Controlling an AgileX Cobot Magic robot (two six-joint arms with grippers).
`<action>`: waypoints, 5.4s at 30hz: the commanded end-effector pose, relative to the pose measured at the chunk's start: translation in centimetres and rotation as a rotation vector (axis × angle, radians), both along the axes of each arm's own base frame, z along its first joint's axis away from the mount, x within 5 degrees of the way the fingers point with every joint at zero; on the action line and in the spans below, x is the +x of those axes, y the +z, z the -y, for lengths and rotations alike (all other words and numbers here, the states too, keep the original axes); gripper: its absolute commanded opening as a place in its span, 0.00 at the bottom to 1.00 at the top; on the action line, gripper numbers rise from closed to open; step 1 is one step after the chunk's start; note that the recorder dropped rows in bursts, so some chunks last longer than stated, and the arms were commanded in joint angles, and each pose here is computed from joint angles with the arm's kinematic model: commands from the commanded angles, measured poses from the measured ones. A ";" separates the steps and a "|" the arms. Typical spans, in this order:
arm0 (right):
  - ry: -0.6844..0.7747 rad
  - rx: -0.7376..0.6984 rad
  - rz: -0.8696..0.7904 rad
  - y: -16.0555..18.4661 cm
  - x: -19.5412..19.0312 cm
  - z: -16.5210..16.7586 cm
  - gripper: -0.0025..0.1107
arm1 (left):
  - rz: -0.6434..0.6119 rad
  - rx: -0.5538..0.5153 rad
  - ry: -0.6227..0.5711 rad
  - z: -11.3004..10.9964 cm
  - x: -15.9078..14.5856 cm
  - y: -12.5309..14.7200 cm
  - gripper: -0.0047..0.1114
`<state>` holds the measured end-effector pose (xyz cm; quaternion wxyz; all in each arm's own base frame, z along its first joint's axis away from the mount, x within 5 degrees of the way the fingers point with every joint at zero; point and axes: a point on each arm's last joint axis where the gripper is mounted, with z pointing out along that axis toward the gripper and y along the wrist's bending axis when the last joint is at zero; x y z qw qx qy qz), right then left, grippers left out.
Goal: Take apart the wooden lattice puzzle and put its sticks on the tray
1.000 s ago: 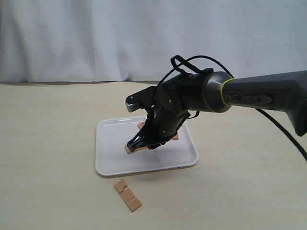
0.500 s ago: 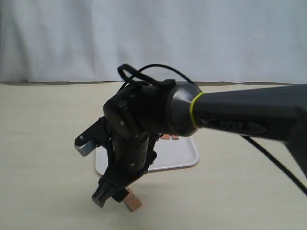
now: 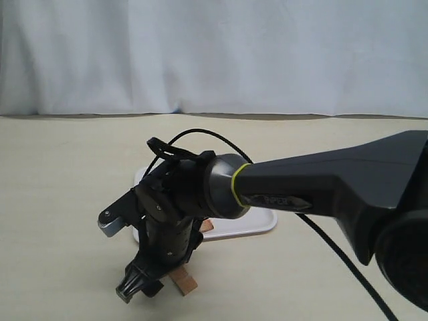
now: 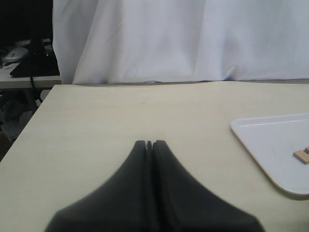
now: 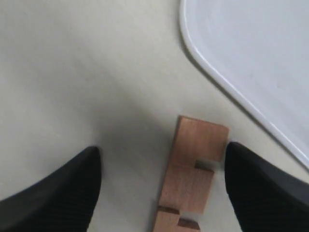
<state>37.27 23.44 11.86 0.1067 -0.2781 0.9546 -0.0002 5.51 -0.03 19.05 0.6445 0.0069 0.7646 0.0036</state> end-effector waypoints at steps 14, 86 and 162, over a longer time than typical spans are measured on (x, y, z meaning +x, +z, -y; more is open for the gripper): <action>0.037 -0.012 -0.039 -1.4 -0.1 0.0 0.09 | 0.008 -0.001 0.001 0.0 0.0 0.0 0.04; -0.726 0.120 0.233 14.2 -7.8 28.2 0.06 | 0.006 -0.001 0.001 0.0 0.0 0.0 0.04; -0.618 0.384 1.212 7.5 -31.7 24.1 0.06 | 0.009 -0.001 0.001 0.0 0.0 0.0 0.04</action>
